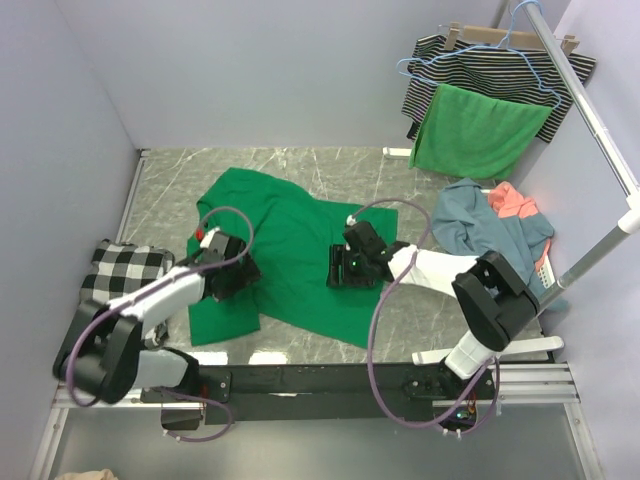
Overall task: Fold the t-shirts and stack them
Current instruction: Flatten out the tshirt, then grap the side of the flattened tshirt furthest away from the robot with both arms
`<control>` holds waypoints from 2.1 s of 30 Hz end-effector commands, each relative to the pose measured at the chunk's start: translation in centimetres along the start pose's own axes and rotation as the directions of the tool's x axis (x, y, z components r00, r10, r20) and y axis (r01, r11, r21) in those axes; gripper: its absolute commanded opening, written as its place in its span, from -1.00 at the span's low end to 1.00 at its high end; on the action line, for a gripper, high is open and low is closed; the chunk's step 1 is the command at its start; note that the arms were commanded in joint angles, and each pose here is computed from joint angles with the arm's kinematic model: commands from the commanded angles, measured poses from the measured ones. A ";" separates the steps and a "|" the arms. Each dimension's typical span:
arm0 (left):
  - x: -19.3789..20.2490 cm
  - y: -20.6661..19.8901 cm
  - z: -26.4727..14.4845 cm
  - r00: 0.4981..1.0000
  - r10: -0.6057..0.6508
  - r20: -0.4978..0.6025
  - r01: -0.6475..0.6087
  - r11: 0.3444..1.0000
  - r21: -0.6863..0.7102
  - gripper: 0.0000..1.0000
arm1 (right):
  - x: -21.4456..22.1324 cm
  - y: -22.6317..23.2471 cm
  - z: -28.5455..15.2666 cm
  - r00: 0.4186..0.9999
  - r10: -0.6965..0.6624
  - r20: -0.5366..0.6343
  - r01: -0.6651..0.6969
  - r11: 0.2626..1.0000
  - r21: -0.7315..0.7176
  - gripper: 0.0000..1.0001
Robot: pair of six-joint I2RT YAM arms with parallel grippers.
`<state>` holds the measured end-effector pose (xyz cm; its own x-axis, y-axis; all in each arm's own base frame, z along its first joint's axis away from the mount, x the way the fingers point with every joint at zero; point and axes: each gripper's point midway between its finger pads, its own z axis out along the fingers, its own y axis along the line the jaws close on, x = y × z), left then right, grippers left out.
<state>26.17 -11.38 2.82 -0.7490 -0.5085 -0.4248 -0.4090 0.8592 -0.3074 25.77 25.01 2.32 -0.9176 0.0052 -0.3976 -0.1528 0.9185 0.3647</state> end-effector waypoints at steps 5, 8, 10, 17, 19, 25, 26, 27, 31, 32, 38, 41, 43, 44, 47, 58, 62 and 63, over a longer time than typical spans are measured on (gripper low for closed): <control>9.1 4.1 -4.2 0.972 -0.135 -0.191 0.121 0.989 -0.083 0.79 | 8.6 -4.3 -3.1 0.983 0.068 -0.173 -0.029 0.975 0.220 0.49; 6.5 2.5 -6.2 0.985 -0.133 -0.110 0.131 0.991 -0.028 0.80 | 3.8 -4.4 -5.3 0.999 0.032 -0.019 -0.025 0.962 0.274 0.57; 2.8 0.3 -8.1 0.996 -0.088 -0.008 0.089 0.996 0.016 0.90 | -1.4 -5.2 -6.9 0.991 0.057 0.121 -0.090 0.954 0.287 0.58; -13.5 -4.3 -11.7 0.893 0.121 0.433 -0.068 0.989 -0.135 0.99 | -15.0 -11.5 -9.6 0.888 0.226 0.401 -0.319 0.930 0.181 0.59; -16.0 -3.9 -9.1 0.912 0.139 0.387 -0.090 0.986 -0.140 0.99 | -17.3 -12.0 -8.5 0.886 0.249 0.392 -0.329 0.932 0.150 0.58; -23.5 -3.3 -3.2 0.927 0.050 0.372 -0.036 0.998 -0.045 0.99 | -20.7 -13.9 -6.6 0.868 0.324 0.376 -0.382 0.920 0.089 0.56; -24.5 -3.6 -2.7 0.923 0.053 0.381 -0.043 0.998 -0.034 0.99 | -21.2 -13.6 -6.5 0.865 0.327 0.379 -0.376 0.925 0.059 0.56; -25.2 -2.9 -0.8 0.930 0.054 0.363 -0.039 0.998 -0.050 0.99 | -21.2 -13.5 -6.3 0.866 0.334 0.372 -0.377 0.925 0.047 0.56; -27.6 -2.0 3.7 0.947 0.097 0.306 -0.072 0.993 -0.092 0.99 | -21.1 -14.1 -5.2 0.875 0.332 0.352 -0.378 0.923 0.068 0.55; -28.6 -2.1 5.1 0.948 0.092 0.305 -0.067 0.993 -0.092 0.99 | -20.9 -14.4 -5.1 0.875 0.332 0.351 -0.380 0.922 0.075 0.55; -33.2 -2.9 9.2 0.949 0.025 0.316 -0.057 0.994 0.093 0.89 | -20.1 -16.0 -3.9 0.879 0.347 0.327 -0.400 0.910 0.110 0.55; -34.5 -3.2 10.4 0.951 0.065 0.303 -0.097 0.991 0.093 0.86 | -19.5 -16.8 -3.6 0.878 0.355 0.321 -0.413 0.900 0.136 0.54; -35.4 -4.2 10.4 0.947 0.107 0.302 -0.149 0.981 0.122 0.86 | -19.1 -17.0 -3.3 0.882 0.362 0.303 -0.417 0.897 0.143 0.54; -34.5 -3.7 11.7 0.959 0.117 0.257 -0.151 0.981 0.118 0.84 | -18.8 -17.2 -3.0 0.883 0.367 0.293 -0.421 0.895 0.147 0.55; -34.1 -4.0 12.9 0.964 0.142 0.226 -0.178 0.973 0.146 0.83 | -18.1 -17.6 -2.1 0.884 0.381 0.272 -0.430 0.890 0.150 0.54; -31.1 -4.1 16.1 0.977 0.182 0.111 -0.205 0.946 0.251 0.76 | -17.9 -18.4 -0.2 0.891 0.384 0.241 -0.428 0.888 0.166 0.51; -28.6 -4.5 16.5 0.974 0.225 0.027 -0.221 0.920 0.323 0.62 | -18.2 -18.6 -0.2 0.892 0.384 0.239 -0.428 0.887 0.174 0.50; -28.0 -4.5 16.4 0.969 0.246 0.014 -0.236 0.910 0.340 0.60 | -18.1 -18.6 -0.2 0.893 0.384 0.234 -0.427 0.887 0.175 0.50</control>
<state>60.13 0.32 4.53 -0.7214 -0.3534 -0.5956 -0.0991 0.9038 -0.4163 44.65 8.15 2.96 -0.7876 0.4585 -0.4116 0.3233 0.8762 0.3575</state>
